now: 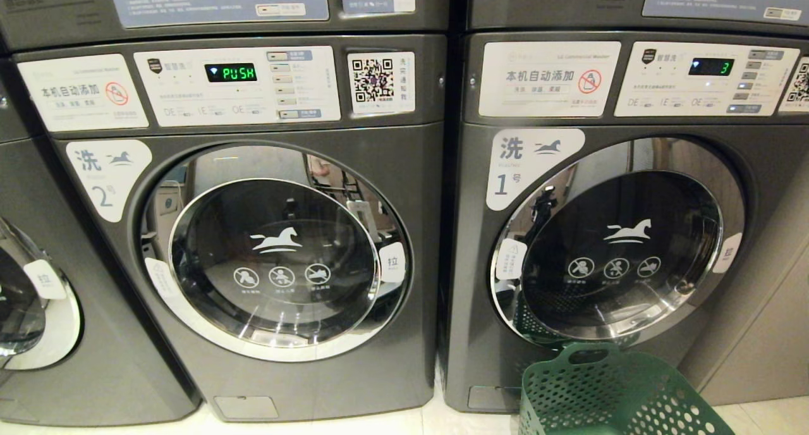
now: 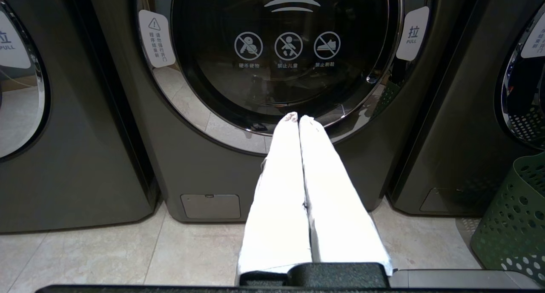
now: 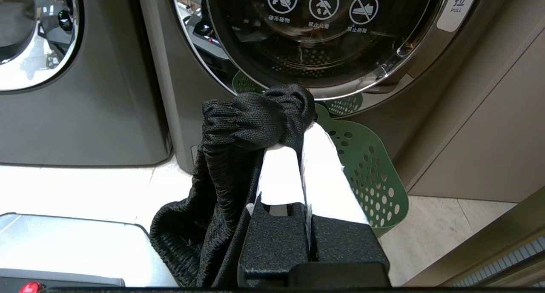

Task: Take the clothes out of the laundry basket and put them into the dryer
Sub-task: Put the clothes in the dryer

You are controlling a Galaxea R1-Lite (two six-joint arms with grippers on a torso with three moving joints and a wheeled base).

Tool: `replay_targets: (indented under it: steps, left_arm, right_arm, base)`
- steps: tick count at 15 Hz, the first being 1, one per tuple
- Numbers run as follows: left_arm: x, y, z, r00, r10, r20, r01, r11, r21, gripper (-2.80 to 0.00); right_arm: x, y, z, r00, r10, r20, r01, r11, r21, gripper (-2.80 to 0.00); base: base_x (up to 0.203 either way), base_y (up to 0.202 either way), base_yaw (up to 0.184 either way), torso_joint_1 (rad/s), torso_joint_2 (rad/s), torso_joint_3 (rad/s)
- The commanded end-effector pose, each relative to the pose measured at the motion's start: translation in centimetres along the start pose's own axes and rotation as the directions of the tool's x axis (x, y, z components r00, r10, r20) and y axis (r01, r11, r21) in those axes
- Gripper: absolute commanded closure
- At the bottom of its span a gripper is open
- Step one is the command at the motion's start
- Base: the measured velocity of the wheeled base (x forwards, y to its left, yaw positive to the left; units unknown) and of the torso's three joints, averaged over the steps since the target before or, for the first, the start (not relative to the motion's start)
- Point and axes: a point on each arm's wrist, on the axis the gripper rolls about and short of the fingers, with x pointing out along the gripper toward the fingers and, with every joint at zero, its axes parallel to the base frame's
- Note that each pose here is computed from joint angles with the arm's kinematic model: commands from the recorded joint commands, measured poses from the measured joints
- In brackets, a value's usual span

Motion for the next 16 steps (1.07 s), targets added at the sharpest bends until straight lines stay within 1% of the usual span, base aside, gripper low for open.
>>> replay_targets:
  steps: [1,11,13,16]
  left_arm:
    - [0.0,0.0,0.0,1.0,0.0,0.001,0.0,1.0,0.0,0.0]
    - [0.0,0.0,0.0,1.0,-0.001,0.001,0.001,1.0,-0.002,0.0]
    - [0.0,0.0,0.0,1.0,-0.001,0.001,0.001,1.0,-0.002,0.0]
    - [0.0,0.0,0.0,1.0,-0.001,0.001,0.001,1.0,-0.002,0.0]
  right_arm:
    - [0.01,0.0,-0.02,1.0,0.001,-0.003,-0.001,1.0,-0.001,0.0]
    - [0.0,0.0,-0.02,1.0,0.001,-0.002,-0.001,1.0,-0.001,0.0]
    - [0.01,0.0,-0.01,1.0,0.001,-0.003,-0.001,1.0,-0.001,0.0]
    - [0.0,0.0,-0.02,1.0,0.001,-0.002,-0.001,1.0,-0.001,0.0]
  base:
    - [0.0,0.0,0.0,0.0,0.0,0.0]
    - [0.0,0.0,0.0,0.0,0.0,0.0]
    - [-0.002,0.065,0.002,0.002,0.01,0.0]
    - [0.0,0.175,0.004,0.0,0.0,0.004]
